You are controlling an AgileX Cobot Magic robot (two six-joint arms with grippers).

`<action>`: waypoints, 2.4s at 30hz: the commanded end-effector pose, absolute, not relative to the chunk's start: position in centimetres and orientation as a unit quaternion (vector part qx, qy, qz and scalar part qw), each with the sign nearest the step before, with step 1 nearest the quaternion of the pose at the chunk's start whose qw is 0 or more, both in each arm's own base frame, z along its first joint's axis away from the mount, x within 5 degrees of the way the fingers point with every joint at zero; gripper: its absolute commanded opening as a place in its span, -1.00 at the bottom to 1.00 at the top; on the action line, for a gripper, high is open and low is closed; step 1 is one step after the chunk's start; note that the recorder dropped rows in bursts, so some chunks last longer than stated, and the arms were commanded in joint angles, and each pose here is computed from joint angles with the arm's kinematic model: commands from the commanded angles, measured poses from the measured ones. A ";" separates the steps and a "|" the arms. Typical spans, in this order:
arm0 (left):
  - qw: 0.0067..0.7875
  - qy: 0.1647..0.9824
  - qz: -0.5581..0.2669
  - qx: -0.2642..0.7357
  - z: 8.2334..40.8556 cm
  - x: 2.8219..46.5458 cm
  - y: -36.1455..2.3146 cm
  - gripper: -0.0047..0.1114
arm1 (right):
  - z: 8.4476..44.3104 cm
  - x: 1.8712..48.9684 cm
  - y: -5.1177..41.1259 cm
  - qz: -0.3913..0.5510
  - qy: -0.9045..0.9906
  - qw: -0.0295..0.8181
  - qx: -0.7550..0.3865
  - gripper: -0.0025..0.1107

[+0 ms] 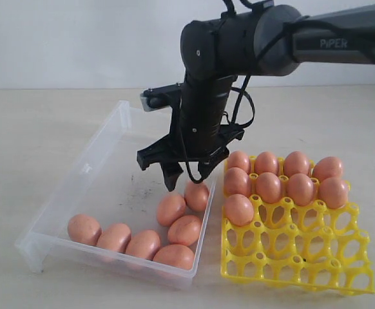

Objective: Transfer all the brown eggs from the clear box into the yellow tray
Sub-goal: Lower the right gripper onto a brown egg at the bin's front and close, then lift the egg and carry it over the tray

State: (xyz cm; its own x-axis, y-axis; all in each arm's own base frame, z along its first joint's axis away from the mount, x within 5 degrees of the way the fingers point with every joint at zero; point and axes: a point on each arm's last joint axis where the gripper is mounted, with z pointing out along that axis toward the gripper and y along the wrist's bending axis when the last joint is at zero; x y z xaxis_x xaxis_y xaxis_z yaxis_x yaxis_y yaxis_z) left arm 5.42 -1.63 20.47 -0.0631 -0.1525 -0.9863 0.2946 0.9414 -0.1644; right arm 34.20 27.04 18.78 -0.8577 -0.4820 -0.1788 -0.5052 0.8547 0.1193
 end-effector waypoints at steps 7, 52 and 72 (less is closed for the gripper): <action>0.681 0.710 -0.170 0.049 20.4 5.4 -1.7 -0.85 | 16.8 34.6 27.1 0.061 0.962 0.054 -0.261 -0.03; 0.683 0.709 -0.171 0.049 20.4 5.4 -1.7 -0.85 | 21.4 33.5 29.7 0.112 0.868 0.335 -0.349 -0.96; 0.682 0.710 -0.170 0.049 20.4 5.4 -1.7 -0.85 | 18.6 21.2 13.3 0.130 0.737 0.643 -0.163 -0.96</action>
State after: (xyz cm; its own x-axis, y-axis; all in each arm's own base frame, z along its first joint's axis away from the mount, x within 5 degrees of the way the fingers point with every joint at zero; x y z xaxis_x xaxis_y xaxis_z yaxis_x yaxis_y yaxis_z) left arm 5.42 -1.63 20.47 -0.0631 -0.1525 -0.9863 0.2946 0.9414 -0.1644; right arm 21.89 14.26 18.86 -0.1577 -0.0744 -0.9847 -0.4332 0.9013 0.0013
